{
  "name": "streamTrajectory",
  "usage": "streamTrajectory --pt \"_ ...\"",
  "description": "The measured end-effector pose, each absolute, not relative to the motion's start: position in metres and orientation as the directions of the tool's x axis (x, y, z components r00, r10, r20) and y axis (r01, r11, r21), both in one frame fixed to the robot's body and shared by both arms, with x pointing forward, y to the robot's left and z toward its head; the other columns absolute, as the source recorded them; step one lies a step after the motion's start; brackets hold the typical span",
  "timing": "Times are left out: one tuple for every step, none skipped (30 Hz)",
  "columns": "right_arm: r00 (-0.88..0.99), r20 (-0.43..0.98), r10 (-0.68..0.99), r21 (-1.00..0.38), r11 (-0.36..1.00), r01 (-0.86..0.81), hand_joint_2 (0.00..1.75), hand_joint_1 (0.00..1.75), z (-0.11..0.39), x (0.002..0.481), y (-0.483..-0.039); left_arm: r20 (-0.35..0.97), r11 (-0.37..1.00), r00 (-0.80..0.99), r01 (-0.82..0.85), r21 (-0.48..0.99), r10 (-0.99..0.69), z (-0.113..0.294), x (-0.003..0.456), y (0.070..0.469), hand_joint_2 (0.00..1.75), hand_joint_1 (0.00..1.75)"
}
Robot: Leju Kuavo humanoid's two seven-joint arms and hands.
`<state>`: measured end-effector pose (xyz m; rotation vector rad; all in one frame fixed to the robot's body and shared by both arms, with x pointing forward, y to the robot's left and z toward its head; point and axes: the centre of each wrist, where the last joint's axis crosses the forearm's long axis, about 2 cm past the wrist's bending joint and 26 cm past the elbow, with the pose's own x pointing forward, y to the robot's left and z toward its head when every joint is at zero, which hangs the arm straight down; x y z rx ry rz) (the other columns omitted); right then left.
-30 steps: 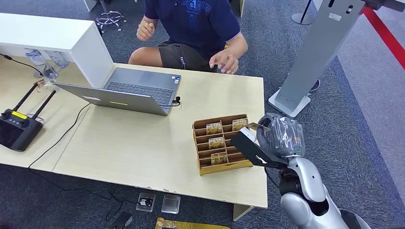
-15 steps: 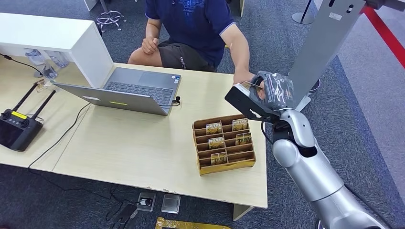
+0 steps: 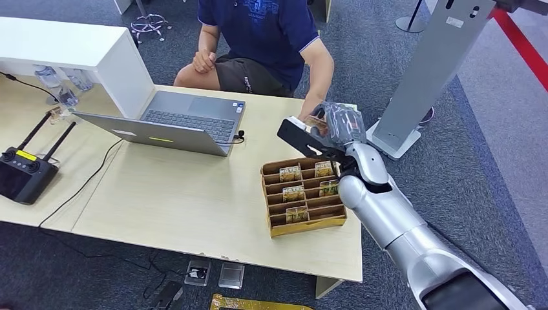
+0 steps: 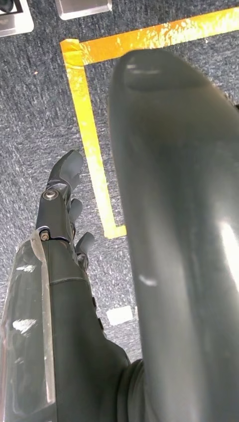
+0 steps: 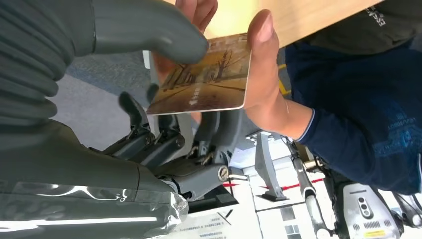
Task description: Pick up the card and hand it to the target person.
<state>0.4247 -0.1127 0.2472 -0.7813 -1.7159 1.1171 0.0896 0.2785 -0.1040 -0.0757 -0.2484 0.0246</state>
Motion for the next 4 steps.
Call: streamTrajectory --pt "-0.378 0.348 0.858 -0.923 0.385 0.024 1.75 0.0 0.2452 0.4248 -0.1119 0.244 0.997 0.969 -0.011 -0.079 0.03 -0.104 0.0895 0.2784 0.0 0.0" --pt "-0.375 0.347 0.859 -0.924 0.382 0.021 1.75 0.0 0.2436 0.4248 -0.1111 0.243 0.997 0.97 -0.009 -0.08 0.029 -0.104 0.0894 0.2783 0.0 0.0" --pt "-0.374 0.346 0.861 -0.925 0.38 0.02 1.75 0.0 0.2422 0.4247 -0.1107 0.243 0.997 0.97 -0.008 -0.082 0.028 -0.104 0.0894 0.2783 0.0 0.0" --pt "-0.373 0.345 0.861 -0.925 0.379 0.019 1.75 0.0 0.2415 0.4247 -0.1106 0.243 0.997 0.97 -0.008 -0.083 0.028 -0.104 0.0894 0.2783 0.0 0.0"
